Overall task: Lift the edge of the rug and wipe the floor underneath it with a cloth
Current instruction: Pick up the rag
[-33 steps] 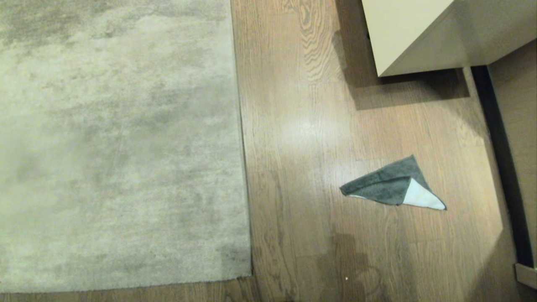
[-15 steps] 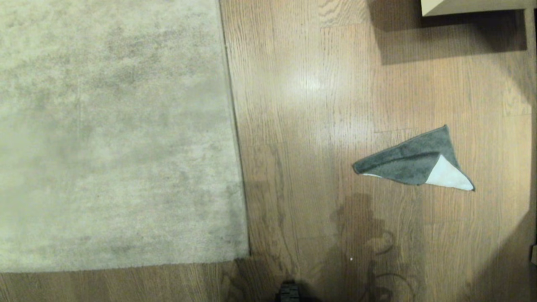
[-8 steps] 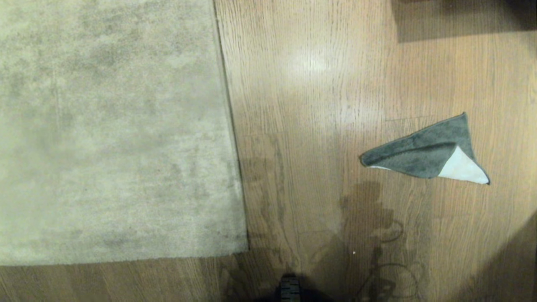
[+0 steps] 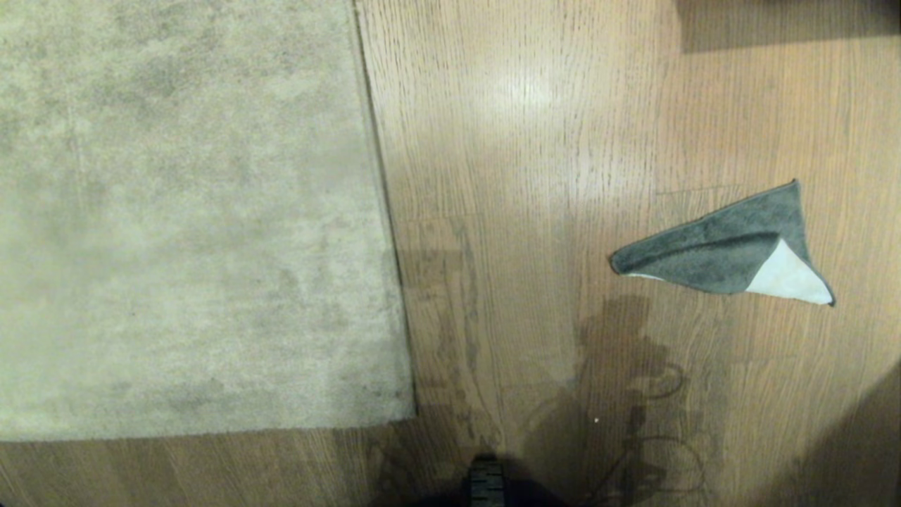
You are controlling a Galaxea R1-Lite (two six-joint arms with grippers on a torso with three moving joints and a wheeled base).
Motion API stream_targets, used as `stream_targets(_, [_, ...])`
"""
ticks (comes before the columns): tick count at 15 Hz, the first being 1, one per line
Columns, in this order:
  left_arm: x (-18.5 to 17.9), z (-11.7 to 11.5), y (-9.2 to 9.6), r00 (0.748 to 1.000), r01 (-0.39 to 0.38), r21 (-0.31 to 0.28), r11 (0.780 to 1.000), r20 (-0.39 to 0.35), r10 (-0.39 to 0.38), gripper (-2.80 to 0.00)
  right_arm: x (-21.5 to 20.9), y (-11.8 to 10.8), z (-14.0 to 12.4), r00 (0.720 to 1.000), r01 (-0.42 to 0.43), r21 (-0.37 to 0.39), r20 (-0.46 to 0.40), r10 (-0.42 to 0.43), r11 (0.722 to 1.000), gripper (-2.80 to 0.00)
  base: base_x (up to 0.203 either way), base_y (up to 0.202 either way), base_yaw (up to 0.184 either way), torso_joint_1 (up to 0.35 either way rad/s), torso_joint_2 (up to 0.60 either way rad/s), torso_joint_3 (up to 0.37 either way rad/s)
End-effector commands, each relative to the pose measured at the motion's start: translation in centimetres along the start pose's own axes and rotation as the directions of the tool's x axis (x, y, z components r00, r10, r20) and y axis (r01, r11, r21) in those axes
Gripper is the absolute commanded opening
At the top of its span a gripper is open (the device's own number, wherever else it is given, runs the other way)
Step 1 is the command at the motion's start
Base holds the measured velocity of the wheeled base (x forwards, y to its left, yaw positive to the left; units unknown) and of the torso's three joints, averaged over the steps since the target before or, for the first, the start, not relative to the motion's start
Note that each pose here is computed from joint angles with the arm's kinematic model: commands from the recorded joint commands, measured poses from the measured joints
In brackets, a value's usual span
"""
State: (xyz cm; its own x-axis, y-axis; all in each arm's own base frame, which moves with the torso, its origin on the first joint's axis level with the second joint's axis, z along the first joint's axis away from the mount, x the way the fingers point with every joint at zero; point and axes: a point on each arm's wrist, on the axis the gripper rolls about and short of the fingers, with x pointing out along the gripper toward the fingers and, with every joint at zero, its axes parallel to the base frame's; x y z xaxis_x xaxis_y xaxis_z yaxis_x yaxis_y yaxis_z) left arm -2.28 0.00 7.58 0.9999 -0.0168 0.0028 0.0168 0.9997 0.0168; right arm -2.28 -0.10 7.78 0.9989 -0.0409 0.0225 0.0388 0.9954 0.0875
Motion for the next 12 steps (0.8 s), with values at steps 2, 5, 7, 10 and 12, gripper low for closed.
stream_targets(2, [0.0,0.0,0.0,1.0,0.0,0.0,1.0,0.0,0.0,-2.8,0.0,0.0,0.0,1.0,0.0,0.001,0.001,0.0,1.0,-2.8,0.0,0.0,0.0,0.0,0.0,0.0])
stream_targets(5, [0.0,0.0,0.0,1.0,0.0,0.0,1.0,0.0,0.0,-2.8,0.0,0.0,0.0,1.0,0.0,0.001,0.001,0.0,1.0,-2.8,0.0,0.0,0.0,0.0,0.0,0.0])
stream_targets(7, [0.0,0.0,0.0,1.0,-0.001,0.0,1.0,0.0,0.001,-2.8,0.0,0.0,0.0,1.0,0.0,0.001,0.001,0.0,1.0,-2.8,0.0,0.0,0.0,0.0,0.0,0.0])
stream_targets(10, [0.0,-0.01,0.0,1.0,-0.001,0.0,1.0,-0.001,0.001,-2.8,0.0,0.0,0.0,1.0,0.0,0.001,0.001,0.0,1.0,-2.8,0.0,0.0,0.0,0.0,0.0,0.0])
stream_targets(12, [0.0,0.0,0.0,1.0,0.0,0.0,1.0,0.0,0.0,-2.8,0.0,0.0,0.0,1.0,0.0,0.001,0.001,0.0,1.0,-2.8,0.0,0.0,0.0,0.0,0.0,0.0])
